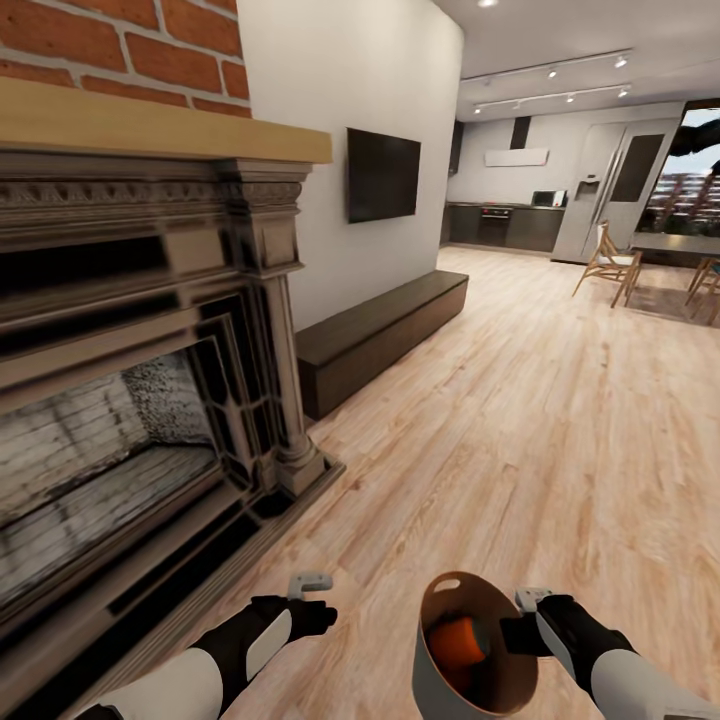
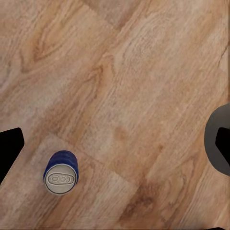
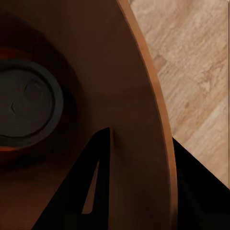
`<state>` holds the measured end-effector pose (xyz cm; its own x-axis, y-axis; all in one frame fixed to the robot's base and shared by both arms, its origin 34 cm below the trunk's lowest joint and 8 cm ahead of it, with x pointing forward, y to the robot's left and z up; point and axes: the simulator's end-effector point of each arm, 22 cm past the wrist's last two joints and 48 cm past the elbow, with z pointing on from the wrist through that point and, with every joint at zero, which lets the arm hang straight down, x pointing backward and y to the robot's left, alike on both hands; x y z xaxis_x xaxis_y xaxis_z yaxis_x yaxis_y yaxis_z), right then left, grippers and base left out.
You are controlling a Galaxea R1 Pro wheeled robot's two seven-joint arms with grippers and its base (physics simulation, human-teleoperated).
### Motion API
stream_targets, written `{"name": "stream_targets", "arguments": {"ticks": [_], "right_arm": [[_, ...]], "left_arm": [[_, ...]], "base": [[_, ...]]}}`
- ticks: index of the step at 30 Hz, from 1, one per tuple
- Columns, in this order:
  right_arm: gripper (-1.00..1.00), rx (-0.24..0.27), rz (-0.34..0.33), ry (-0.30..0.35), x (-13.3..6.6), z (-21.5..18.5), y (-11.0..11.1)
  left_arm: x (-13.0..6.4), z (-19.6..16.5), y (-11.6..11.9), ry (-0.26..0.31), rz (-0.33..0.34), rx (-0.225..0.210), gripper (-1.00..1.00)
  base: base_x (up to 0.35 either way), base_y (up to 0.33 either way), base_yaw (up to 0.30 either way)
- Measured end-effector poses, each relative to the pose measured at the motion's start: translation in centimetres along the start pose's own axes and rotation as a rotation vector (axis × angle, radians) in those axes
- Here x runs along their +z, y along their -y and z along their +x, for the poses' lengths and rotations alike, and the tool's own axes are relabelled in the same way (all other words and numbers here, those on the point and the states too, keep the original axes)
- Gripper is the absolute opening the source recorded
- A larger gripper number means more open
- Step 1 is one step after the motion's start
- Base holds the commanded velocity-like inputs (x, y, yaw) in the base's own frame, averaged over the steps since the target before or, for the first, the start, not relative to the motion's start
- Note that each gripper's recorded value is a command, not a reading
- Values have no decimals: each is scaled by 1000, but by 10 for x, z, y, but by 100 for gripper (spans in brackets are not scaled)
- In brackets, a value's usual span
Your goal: Put the three can of soda from the living room inside the tash can in the kitchen.
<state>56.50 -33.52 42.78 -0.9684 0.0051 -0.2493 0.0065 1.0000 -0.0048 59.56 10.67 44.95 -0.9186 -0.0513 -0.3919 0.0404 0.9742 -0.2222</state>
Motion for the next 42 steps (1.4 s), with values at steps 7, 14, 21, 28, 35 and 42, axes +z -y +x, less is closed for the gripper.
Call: {"name": "stream_targets", "arguments": {"ticks": [7, 14, 21, 28, 35, 42], "right_arm": [[-100, -9, 4, -2, 0, 1, 1], [-100, -12, 5, -2, 0, 1, 1], [-100, -8, 2, -1, 0, 0, 0], [-100, -8, 11, 4, 0, -2, 3], [-100, 0, 23, 21, -10, -23, 9], [-100, 50, 50, 11, -81, -105, 21]], "left_arm": [[0, 0, 0, 0, -1, 2, 100], [0, -1, 0, 2, 0, 2, 100], [0, -1, 0, 2, 1, 2, 100], [0, -1, 1, 2, 1, 1, 100], [0, -1, 1, 3, 1, 0, 100], [0, 2, -2, -3, -3, -4, 100]], "base": [[44, -20, 0], [61, -140, 0], [13, -32, 0], [1, -2, 0], [0, 0, 0], [0, 0, 0]]}}
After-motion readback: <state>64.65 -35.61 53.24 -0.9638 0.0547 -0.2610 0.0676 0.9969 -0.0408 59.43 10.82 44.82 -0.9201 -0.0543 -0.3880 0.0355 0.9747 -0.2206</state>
